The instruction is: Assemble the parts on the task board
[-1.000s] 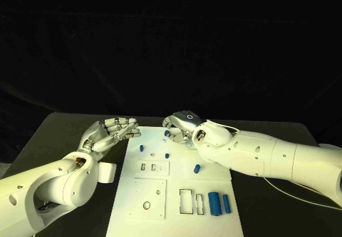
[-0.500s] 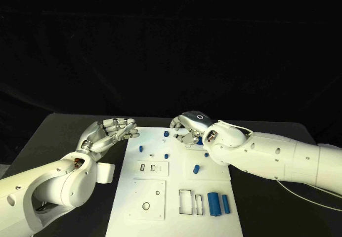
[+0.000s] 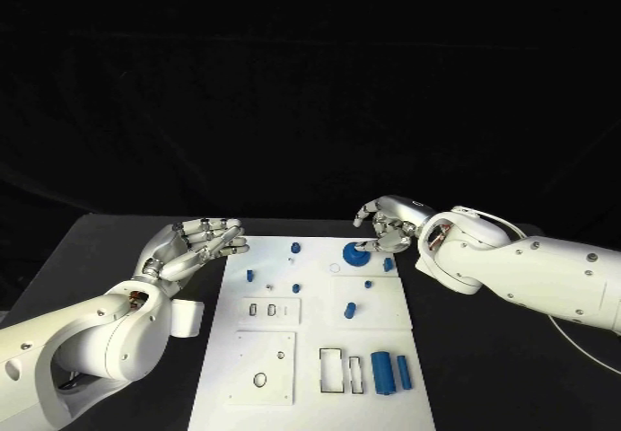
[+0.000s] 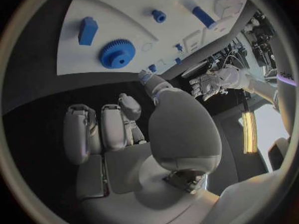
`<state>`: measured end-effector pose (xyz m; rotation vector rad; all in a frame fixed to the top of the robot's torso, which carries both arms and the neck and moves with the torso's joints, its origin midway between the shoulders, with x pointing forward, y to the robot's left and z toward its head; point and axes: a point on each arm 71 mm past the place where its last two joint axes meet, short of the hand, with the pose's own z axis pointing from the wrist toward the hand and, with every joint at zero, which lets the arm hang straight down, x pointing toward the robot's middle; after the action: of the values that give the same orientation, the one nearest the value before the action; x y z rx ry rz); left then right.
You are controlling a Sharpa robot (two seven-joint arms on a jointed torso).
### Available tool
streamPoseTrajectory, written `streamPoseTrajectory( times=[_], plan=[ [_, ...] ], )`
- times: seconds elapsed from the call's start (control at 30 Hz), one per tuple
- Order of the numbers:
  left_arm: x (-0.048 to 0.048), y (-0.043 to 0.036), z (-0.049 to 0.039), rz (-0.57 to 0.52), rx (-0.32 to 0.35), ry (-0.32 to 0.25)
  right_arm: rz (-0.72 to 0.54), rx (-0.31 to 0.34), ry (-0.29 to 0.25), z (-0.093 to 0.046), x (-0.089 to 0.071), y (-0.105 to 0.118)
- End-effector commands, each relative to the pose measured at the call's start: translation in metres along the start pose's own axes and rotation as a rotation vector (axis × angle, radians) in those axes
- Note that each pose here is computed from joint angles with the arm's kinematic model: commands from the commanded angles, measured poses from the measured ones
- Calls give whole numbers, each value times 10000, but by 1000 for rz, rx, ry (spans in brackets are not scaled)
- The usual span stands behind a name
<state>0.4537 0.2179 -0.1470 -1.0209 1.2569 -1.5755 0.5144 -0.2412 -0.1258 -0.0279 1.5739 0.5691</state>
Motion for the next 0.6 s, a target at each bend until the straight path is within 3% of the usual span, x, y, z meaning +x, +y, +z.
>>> streamPoseTrajectory(
  times=[0.03, 0.6],
  plan=[
    [22, -11, 1, -14, 5, 20, 47, 63, 106, -21, 55, -69],
    [15, -12, -2, -14, 5, 20, 6, 71, 122, 36, 188, -112]
  ],
)
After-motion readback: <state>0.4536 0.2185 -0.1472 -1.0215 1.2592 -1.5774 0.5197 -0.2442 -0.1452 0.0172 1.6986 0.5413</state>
